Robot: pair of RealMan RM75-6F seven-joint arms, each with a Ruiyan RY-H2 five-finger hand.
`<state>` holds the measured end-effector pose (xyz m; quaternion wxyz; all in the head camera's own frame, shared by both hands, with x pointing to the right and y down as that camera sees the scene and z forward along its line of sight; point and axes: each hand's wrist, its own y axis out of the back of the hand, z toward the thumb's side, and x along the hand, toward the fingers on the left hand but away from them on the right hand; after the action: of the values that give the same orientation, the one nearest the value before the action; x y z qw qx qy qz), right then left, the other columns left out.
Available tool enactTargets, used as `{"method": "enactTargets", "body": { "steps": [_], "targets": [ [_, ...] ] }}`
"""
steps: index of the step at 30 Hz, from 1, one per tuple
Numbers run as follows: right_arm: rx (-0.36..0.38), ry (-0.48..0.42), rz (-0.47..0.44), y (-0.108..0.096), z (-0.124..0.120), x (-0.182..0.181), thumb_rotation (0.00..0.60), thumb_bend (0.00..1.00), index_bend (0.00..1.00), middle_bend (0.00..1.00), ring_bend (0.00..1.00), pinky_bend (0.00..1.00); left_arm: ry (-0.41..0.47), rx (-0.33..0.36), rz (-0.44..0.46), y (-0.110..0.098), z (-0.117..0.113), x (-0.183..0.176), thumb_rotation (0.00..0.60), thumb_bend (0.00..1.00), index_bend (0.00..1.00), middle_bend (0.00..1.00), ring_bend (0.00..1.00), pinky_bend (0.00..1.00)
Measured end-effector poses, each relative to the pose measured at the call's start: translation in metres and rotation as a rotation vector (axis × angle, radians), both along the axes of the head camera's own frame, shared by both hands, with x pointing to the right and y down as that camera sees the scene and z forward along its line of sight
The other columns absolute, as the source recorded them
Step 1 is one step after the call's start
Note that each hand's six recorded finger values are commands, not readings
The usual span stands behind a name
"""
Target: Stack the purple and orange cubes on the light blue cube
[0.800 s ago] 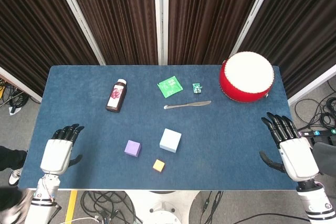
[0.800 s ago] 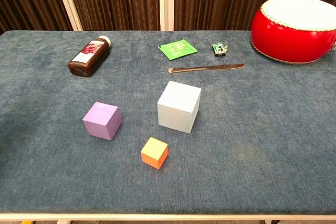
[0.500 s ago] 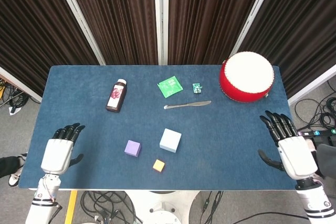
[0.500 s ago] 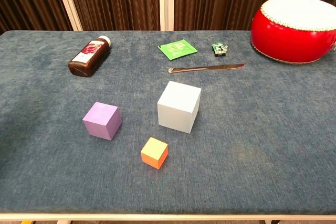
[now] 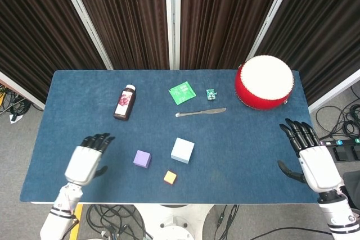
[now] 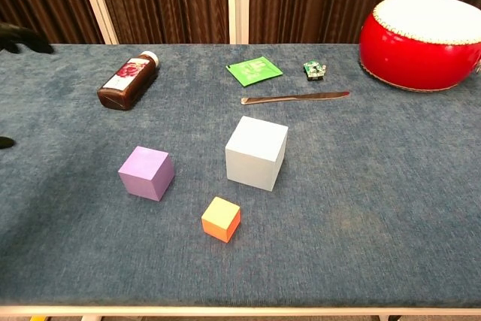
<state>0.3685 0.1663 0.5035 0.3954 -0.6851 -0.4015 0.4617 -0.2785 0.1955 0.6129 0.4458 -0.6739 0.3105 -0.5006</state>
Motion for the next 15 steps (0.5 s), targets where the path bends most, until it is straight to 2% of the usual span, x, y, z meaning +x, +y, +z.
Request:
{"method": "enactTargets", "body": {
  "steps": [7, 15],
  "targets": [
    [0.022, -0.025, 0.025, -0.005, -0.008, 0.004, 0.600, 0.20, 0.00, 0.00, 0.00, 0.00, -0.023, -0.057, 0.197, -0.007, 0.013, 0.064, 0.600, 0.14, 0.26, 0.29, 0.24, 0.29],
    [0.034, -0.051, 0.060, -0.011, -0.013, 0.013, 0.600, 0.20, 0.00, 0.00, 0.00, 0.00, -0.019, -0.109, 0.342, -0.023, 0.030, 0.134, 0.600, 0.14, 0.26, 0.30, 0.23, 0.29]
  ]
}}
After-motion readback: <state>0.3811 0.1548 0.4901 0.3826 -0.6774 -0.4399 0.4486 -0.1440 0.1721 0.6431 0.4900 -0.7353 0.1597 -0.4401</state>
